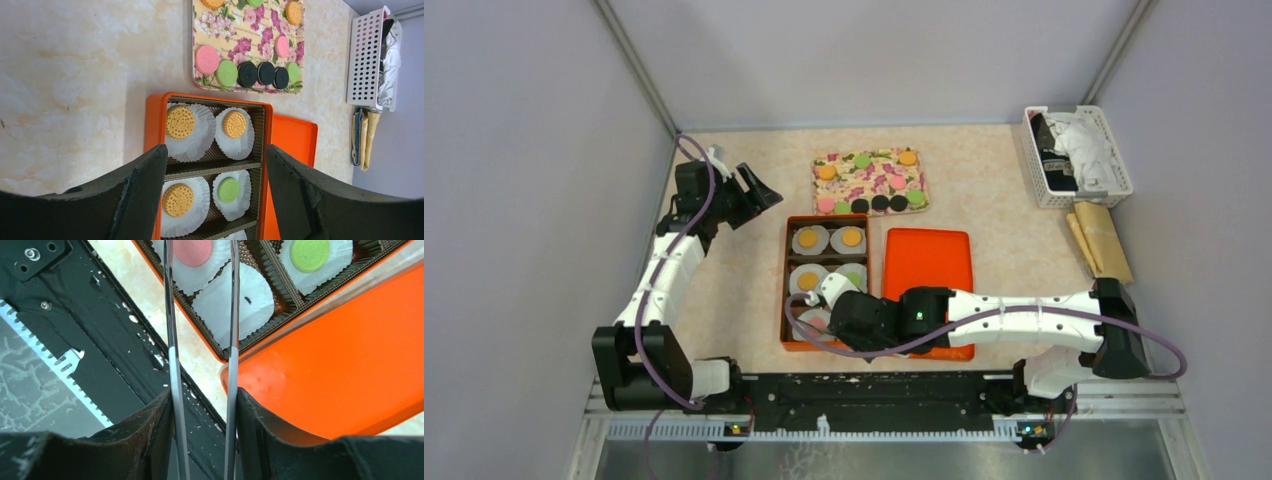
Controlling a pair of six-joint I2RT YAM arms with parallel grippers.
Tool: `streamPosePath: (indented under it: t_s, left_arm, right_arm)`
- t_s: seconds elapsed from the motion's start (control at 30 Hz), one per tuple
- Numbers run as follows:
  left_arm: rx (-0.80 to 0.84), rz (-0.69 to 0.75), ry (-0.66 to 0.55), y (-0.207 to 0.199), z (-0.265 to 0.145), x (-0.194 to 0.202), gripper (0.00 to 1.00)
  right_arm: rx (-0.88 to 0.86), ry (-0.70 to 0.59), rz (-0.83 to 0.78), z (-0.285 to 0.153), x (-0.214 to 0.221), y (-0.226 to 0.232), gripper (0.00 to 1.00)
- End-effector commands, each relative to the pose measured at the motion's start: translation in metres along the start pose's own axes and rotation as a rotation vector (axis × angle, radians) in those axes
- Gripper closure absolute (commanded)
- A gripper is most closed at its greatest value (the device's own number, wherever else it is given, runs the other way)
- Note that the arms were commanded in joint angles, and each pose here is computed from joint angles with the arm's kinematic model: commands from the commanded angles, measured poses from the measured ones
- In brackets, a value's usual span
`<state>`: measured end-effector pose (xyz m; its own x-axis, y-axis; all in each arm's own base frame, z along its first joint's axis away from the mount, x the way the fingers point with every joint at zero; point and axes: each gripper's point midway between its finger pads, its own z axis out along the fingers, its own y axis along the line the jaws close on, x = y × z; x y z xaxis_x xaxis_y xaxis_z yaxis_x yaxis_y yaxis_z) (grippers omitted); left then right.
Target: Pack the cookies
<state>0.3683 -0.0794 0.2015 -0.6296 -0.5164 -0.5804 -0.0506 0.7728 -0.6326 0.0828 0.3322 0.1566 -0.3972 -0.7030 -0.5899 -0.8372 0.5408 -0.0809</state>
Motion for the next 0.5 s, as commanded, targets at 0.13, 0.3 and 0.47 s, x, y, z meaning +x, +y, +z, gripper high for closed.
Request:
streamPosePath:
  t_s: [0.13,0.3,0.47]
  left_arm:
    - [0.037,0.027,-0.048,-0.01,-0.007,-0.012,0.22]
    - [0.033,0.03,-0.058,-0.01,-0.009,-0.014,0.22]
    - [0.032,0.033,-0.061,-0.011,-0.009,-0.015,0.22]
  right_arm:
    - [0.103,-0.174,0.041,-0.032,-0.049,-0.02,0.59]
    - [0.239,-0.251,0.076,-0.051,-0.073,-0.055,0.6]
    - [0.325,-0.302,0.188,-0.054,-0.093,-0.108,0.6]
